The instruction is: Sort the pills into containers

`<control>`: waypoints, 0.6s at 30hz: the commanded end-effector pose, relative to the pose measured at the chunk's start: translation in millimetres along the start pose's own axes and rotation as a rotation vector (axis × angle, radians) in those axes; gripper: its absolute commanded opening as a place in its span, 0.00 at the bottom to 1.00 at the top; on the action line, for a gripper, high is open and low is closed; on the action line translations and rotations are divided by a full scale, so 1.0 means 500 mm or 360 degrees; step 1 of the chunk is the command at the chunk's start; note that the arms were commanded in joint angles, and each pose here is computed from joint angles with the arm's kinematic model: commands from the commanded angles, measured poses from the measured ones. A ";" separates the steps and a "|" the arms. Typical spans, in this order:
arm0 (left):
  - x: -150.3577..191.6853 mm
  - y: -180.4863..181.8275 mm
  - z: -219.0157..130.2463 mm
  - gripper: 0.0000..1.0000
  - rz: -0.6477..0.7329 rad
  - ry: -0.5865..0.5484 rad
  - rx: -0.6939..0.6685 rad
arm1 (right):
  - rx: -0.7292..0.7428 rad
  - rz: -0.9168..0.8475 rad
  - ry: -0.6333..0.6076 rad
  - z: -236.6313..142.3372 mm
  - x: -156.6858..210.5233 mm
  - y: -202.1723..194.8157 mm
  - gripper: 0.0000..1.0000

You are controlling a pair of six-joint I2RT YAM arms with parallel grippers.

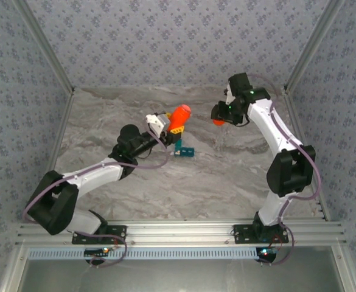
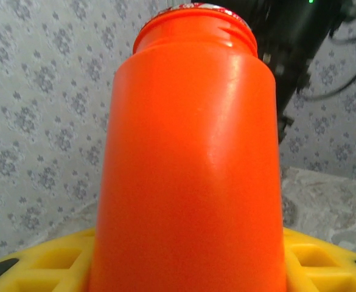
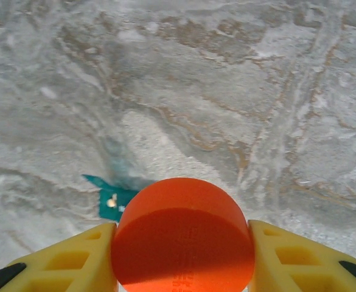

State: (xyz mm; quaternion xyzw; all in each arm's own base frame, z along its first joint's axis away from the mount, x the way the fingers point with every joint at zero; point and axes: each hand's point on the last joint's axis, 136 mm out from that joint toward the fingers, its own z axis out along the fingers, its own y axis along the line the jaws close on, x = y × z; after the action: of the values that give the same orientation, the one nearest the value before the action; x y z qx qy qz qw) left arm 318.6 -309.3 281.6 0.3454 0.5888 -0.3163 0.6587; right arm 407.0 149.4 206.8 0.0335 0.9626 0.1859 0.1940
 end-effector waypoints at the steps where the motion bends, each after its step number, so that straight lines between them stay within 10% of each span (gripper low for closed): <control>1: -0.004 -0.007 0.001 0.00 0.0028 -0.0079 0.0046 | -0.0144 0.0003 0.0058 -0.045 0.020 0.048 0.47; 18: 0.099 0.009 0.017 0.00 -0.0052 0.0000 0.0145 | -0.0417 -0.0142 0.0124 -0.093 0.008 0.128 0.47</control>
State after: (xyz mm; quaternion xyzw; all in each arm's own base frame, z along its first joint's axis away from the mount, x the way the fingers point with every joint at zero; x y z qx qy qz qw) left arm 333.9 -310.0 210.9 0.3556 0.6189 -0.3343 0.6155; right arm 389.5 187.3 262.6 -0.0213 0.9416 0.2829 0.1813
